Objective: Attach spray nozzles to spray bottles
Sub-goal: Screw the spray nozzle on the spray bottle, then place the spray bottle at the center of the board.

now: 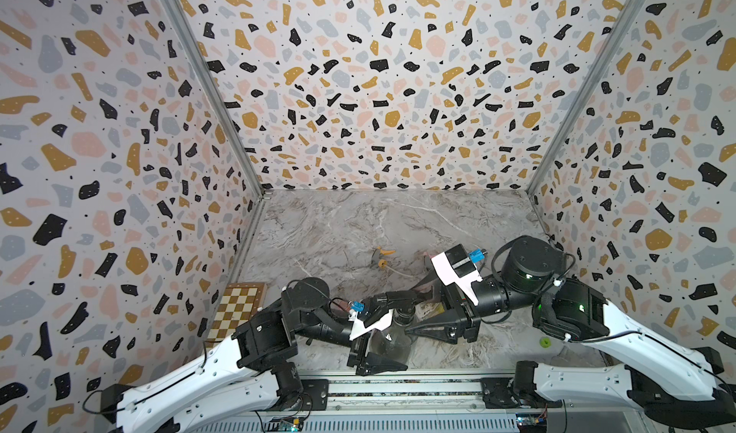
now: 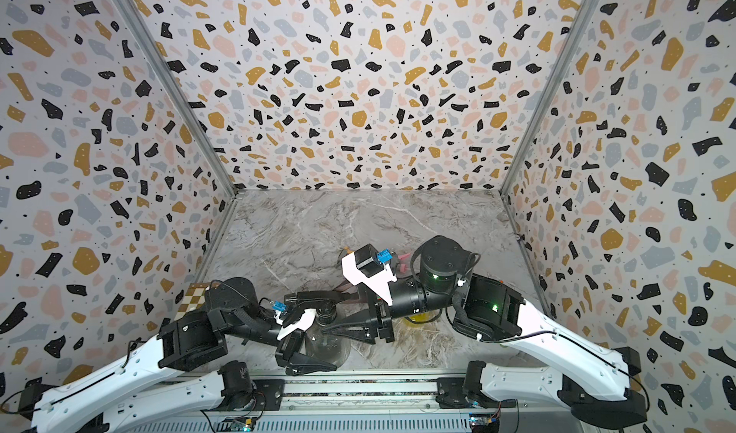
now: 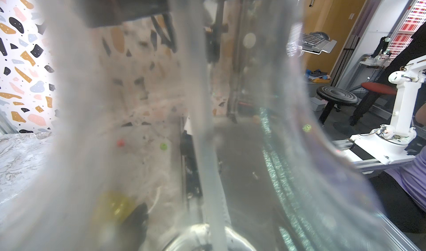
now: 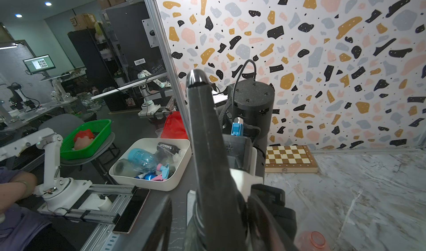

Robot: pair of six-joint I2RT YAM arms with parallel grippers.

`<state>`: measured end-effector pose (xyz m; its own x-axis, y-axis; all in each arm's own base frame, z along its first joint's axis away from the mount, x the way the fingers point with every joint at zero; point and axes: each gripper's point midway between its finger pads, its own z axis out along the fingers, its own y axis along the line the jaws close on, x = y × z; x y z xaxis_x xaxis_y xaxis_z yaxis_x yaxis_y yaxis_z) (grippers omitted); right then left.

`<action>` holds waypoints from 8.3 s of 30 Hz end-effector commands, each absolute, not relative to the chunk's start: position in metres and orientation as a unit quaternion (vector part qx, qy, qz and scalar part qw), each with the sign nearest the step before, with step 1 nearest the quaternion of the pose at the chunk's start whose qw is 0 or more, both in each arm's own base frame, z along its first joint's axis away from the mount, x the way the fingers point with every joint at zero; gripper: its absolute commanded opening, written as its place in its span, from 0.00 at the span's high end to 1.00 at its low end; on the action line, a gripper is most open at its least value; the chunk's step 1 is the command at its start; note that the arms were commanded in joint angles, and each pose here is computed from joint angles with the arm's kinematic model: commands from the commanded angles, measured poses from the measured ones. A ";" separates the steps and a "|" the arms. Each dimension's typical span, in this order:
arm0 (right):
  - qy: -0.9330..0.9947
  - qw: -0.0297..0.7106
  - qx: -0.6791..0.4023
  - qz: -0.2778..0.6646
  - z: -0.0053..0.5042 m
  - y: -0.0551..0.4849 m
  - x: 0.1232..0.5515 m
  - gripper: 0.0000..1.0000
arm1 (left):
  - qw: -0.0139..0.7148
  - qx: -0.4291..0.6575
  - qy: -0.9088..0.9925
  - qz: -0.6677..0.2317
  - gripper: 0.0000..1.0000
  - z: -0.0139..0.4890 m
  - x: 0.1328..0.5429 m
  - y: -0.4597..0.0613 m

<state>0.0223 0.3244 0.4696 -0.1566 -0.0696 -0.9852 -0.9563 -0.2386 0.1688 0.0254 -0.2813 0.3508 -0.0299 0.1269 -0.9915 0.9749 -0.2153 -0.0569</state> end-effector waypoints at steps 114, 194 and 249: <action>0.664 0.382 -0.386 0.515 0.416 0.364 0.057 1.00 | 0.562 0.426 0.576 -0.412 1.00 0.384 0.110 -0.271; 0.661 0.505 -0.394 0.390 0.447 0.306 0.117 1.00 | 0.491 0.408 0.651 -0.412 0.01 0.339 0.099 -0.245; 0.839 0.496 -0.207 0.081 0.228 0.299 0.491 0.61 | 0.597 0.323 0.625 -0.387 0.01 0.364 0.099 -0.174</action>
